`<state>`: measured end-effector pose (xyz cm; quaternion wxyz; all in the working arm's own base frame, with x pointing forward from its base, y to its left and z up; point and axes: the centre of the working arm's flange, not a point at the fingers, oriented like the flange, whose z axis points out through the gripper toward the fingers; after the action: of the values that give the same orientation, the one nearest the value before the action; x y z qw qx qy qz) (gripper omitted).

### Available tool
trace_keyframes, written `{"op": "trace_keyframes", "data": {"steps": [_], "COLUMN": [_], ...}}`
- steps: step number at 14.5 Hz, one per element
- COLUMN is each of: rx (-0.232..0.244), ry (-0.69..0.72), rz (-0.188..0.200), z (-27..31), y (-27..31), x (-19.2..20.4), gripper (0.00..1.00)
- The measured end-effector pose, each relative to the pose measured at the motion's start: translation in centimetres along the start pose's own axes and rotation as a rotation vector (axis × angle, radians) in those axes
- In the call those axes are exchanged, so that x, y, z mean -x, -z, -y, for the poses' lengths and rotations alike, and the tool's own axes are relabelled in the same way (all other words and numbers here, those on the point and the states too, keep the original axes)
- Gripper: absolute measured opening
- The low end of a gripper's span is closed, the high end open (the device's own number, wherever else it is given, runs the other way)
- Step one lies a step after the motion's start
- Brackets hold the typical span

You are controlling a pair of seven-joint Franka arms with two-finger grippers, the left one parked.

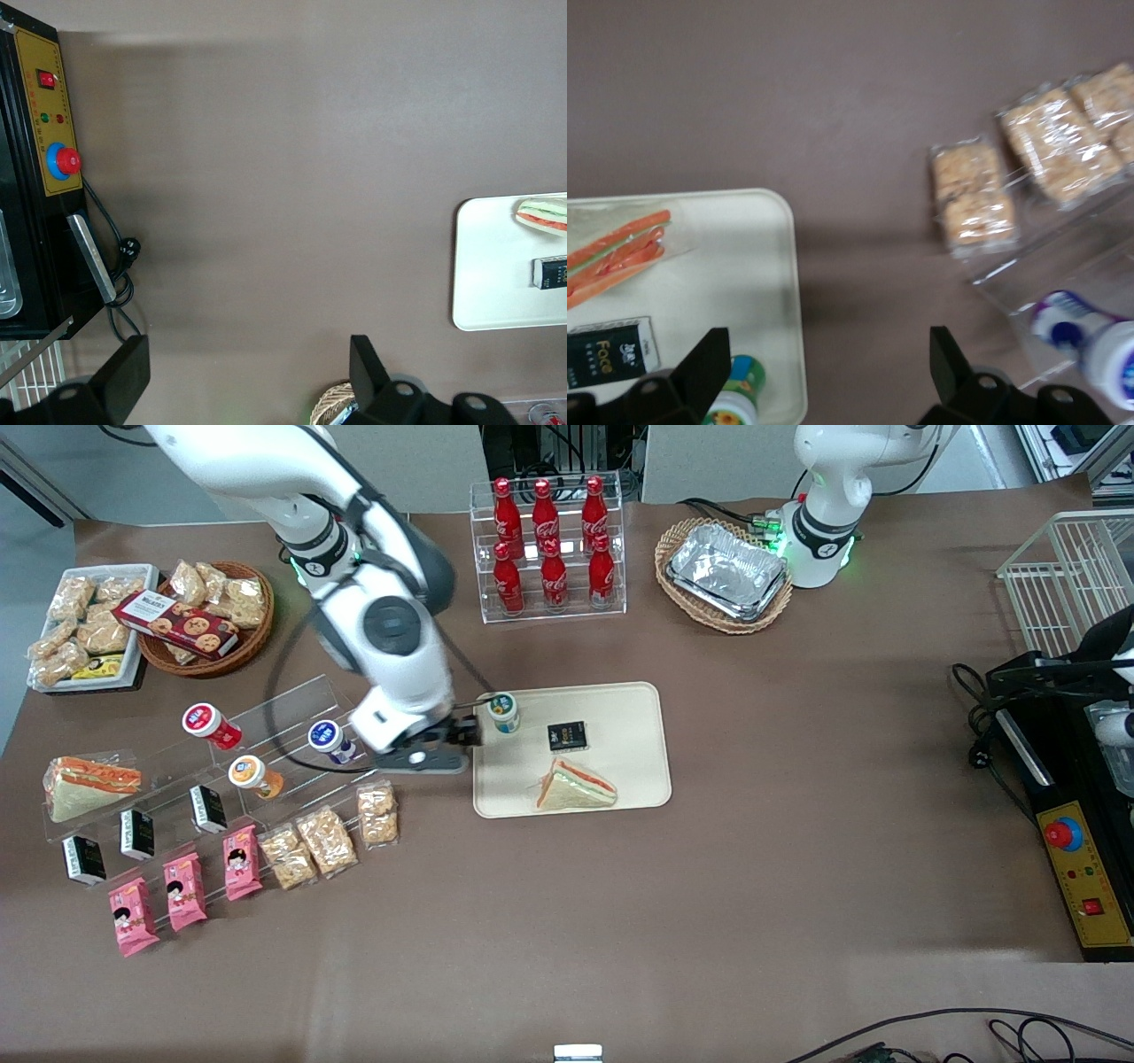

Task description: Place green gum on tray

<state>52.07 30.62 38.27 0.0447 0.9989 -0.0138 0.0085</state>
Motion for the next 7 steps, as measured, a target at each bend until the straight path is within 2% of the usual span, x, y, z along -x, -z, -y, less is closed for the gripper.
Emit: {"op": "trace_keyframes", "data": {"steps": [1,2,5,7], "rx": [-0.017,-0.015,0.036,0.025], "ry": [0.01,0.021,0.001,-0.013], "rz": [-0.005,-0.021,-0.048,-0.038], "z": [-2.6,-5.6,-16.1,-22.7], "y": [2.0,4.2,9.4,11.9], "x": [-1.1,-2.1,-3.7,-4.0], "gripper": [1.0,1.0,1.0,1.0]}}
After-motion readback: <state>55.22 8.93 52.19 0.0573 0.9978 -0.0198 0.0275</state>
